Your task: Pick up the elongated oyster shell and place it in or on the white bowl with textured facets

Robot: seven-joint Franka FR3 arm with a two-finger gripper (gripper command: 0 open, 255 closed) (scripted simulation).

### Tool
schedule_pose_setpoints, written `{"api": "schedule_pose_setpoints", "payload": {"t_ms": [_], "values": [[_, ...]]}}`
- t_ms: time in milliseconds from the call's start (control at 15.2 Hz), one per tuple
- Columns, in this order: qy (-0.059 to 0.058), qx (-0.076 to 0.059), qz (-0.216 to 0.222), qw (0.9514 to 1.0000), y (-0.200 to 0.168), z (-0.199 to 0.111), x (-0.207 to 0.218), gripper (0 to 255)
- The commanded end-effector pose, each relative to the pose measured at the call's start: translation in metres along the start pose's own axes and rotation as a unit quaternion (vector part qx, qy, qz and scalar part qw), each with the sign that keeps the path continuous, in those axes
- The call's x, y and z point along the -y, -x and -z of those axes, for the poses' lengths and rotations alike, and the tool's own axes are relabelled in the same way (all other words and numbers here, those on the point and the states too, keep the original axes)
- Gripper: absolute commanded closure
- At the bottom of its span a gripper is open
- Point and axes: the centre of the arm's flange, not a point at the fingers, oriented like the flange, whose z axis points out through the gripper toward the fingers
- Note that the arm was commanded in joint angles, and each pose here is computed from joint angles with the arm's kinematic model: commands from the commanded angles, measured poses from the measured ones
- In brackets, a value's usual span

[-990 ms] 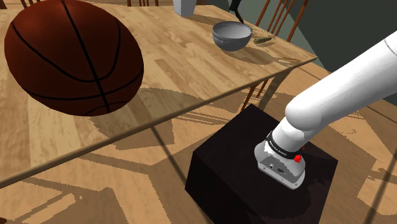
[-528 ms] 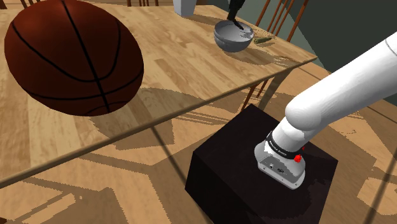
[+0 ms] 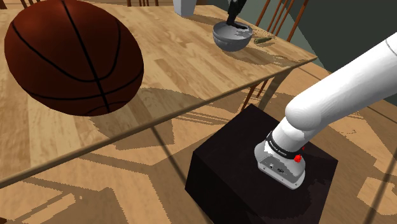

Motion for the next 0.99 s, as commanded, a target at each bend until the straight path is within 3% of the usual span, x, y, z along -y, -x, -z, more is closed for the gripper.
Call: {"api": "schedule_pose_setpoints", "payload": {"t_ms": [0,66,132,462,726,924], "values": [[0.0,0.0,0.0,1.0,0.0,0.0,0.0,255],[0.0,0.0,0.0,1.0,0.0,0.0,0.0,255],[0.0,0.0,0.0,1.0,0.0,0.0,0.0,0],[0.0,0.0,0.0,1.0,0.0,0.0,0.0,0],[0.0,0.0,0.0,1.0,0.0,0.05,0.0,0],[0.0,0.0,0.0,1.0,0.0,0.05,0.0,0]]}}
